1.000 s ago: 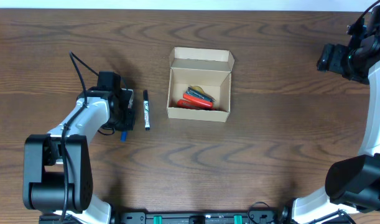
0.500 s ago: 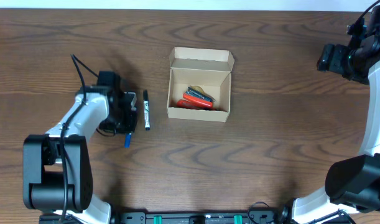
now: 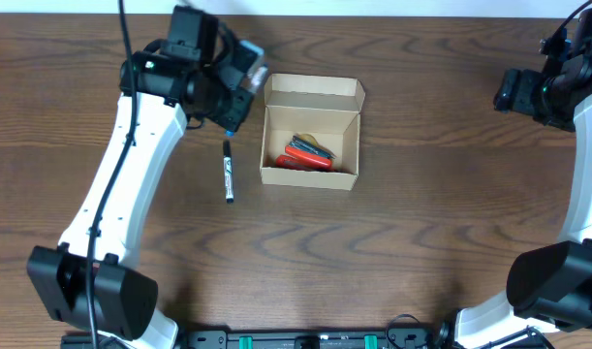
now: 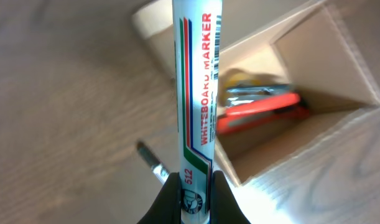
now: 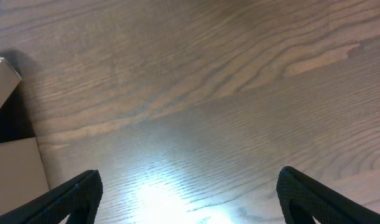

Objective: Pack container
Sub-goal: 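Lift the blue marker and lower it into the cardboard box, then open the left gripper and withdraw it from the box, then lower the left gripper onto the black-capped marker and grasp it, then carry the black marker into the cardboard box and release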

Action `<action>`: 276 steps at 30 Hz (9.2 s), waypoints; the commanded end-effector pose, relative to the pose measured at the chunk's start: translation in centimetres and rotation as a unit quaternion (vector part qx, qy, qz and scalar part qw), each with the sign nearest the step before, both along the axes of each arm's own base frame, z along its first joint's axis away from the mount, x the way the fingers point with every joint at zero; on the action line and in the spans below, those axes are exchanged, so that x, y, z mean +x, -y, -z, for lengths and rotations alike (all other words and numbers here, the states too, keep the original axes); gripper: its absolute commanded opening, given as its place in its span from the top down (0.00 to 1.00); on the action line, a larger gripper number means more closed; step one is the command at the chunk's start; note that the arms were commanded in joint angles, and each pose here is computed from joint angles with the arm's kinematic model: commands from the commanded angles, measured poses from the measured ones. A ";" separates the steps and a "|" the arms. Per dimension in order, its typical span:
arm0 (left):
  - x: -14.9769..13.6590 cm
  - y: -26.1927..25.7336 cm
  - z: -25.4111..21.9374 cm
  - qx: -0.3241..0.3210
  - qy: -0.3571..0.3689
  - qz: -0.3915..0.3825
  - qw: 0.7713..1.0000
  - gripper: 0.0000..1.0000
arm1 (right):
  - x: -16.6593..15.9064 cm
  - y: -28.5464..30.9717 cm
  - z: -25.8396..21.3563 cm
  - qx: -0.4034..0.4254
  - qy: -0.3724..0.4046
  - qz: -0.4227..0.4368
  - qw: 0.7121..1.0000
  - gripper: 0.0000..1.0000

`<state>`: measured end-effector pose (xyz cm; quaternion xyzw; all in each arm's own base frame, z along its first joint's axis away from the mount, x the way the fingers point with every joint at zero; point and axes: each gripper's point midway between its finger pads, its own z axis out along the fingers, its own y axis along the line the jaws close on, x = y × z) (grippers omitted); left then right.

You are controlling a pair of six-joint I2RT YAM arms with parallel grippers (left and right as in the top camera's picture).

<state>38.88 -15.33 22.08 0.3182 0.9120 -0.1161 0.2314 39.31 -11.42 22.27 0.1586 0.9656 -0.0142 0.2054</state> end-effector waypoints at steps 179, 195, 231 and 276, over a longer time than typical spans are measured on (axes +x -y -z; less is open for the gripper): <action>-4.3 -5.5 21.8 0.047 -0.144 -0.289 0.945 0.94 | -0.8 -1.2 0.2 0.021 -0.013 -0.032 0.999 0.14; -0.4 -2.3 2.3 0.026 0.048 -0.032 0.998 0.94 | -0.8 -1.2 0.3 0.021 -0.014 -0.032 0.999 0.14; -2.6 8.1 11.0 0.048 -0.015 0.380 0.924 0.94 | -0.8 -1.3 0.2 0.022 -0.012 -0.033 0.999 0.14; 0.3 6.4 17.2 0.190 -0.040 0.309 0.931 0.64 | -0.9 -1.3 0.3 0.023 -0.014 -0.033 0.999 0.14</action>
